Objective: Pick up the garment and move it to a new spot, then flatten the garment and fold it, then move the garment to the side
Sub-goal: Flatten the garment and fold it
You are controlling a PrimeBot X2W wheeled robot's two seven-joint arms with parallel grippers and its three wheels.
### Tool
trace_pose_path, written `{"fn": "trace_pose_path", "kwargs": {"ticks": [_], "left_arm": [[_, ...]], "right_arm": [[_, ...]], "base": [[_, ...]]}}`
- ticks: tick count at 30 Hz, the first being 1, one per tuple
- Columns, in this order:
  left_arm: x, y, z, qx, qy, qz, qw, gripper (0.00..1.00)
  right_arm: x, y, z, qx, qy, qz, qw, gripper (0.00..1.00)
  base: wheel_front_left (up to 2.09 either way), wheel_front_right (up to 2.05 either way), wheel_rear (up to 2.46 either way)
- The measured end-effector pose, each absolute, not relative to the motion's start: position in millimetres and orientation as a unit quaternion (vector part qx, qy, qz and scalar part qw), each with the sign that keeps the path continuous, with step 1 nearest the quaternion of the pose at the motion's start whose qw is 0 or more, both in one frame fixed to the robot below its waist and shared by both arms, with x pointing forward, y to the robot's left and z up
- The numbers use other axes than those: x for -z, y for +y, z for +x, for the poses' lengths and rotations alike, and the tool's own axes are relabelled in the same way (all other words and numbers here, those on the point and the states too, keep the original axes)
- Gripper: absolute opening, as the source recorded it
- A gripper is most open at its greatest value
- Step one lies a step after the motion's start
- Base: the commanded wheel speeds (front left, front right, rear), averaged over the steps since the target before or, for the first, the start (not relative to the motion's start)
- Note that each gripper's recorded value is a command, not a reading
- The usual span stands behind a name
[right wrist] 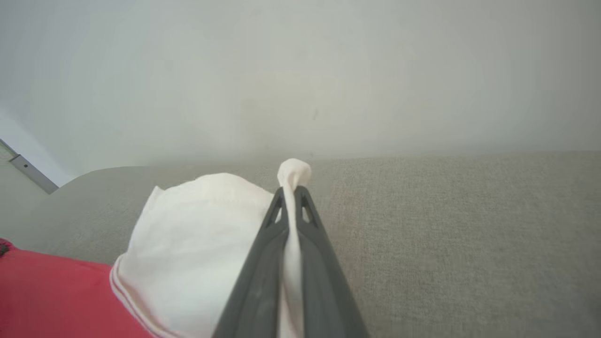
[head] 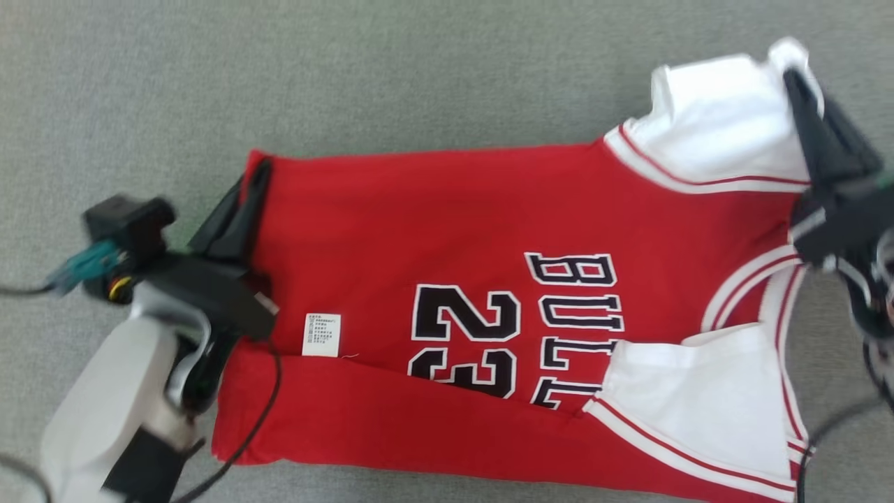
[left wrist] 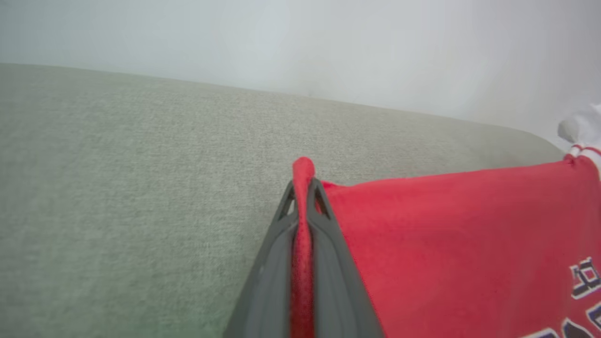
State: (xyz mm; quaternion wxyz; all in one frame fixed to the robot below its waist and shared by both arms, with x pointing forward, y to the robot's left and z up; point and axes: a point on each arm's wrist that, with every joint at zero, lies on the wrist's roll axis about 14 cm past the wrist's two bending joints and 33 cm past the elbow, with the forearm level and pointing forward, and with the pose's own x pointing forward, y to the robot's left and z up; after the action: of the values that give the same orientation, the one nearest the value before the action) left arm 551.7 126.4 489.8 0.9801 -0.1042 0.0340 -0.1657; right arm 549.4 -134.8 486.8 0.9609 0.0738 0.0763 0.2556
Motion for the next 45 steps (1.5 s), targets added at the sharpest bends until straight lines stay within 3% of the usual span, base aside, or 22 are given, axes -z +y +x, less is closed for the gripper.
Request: {"fn": "trace_pose_path", "kwargs": {"ticks": [13, 27, 28, 29, 31, 32, 33, 40, 45], "left_arm": [[-506, 123, 488, 0.177, 0.051, -0.17, 0.968, 0.0], [-475, 127, 454, 0.155, 0.115, -0.221, 0.956, 0.0], [-472, 127, 454, 0.152, 0.118, -0.225, 0.955, 0.0], [-469, 128, 453, 0.15, 0.122, -0.225, 0.955, 0.12], [-465, 129, 453, 0.143, 0.127, -0.228, 0.955, 0.56], [-462, 131, 453, 0.139, 0.129, -0.228, 0.955, 0.95], [-460, 134, 453, 0.132, 0.13, -0.228, 0.956, 1.0], [-455, 147, 448, 0.097, 0.121, -0.224, 0.962, 1.0], [-469, 159, 448, 0.073, 0.079, -0.196, 0.975, 1.0]], "right_arm": [[-479, -139, 450, -0.266, 0.105, 0.126, 0.95, 0.0], [-431, -125, 388, -0.26, 0.187, 0.16, 0.933, 0.0], [-428, -124, 385, -0.261, 0.192, 0.158, 0.933, 0.12], [-426, -124, 383, -0.261, 0.194, 0.157, 0.933, 0.46], [-422, -122, 377, -0.261, 0.202, 0.16, 0.93, 1.0], [-419, -121, 373, -0.263, 0.207, 0.157, 0.929, 1.0], [-416, -121, 370, -0.262, 0.212, 0.155, 0.929, 1.0], [-416, -121, 352, -0.255, 0.203, 0.156, 0.932, 1.0], [-454, -128, 357, -0.238, 0.123, 0.177, 0.947, 1.0]], "base": [[0.0, 0.0, 0.0], [0.0, 0.0, 0.0], [0.0, 0.0, 0.0], [0.0, 0.0, 0.0], [0.0, 0.0, 0.0], [0.0, 0.0, 0.0], [0.0, 0.0, 0.0], [0.0, 0.0, 0.0], [0.0, 0.0, 0.0]]}}
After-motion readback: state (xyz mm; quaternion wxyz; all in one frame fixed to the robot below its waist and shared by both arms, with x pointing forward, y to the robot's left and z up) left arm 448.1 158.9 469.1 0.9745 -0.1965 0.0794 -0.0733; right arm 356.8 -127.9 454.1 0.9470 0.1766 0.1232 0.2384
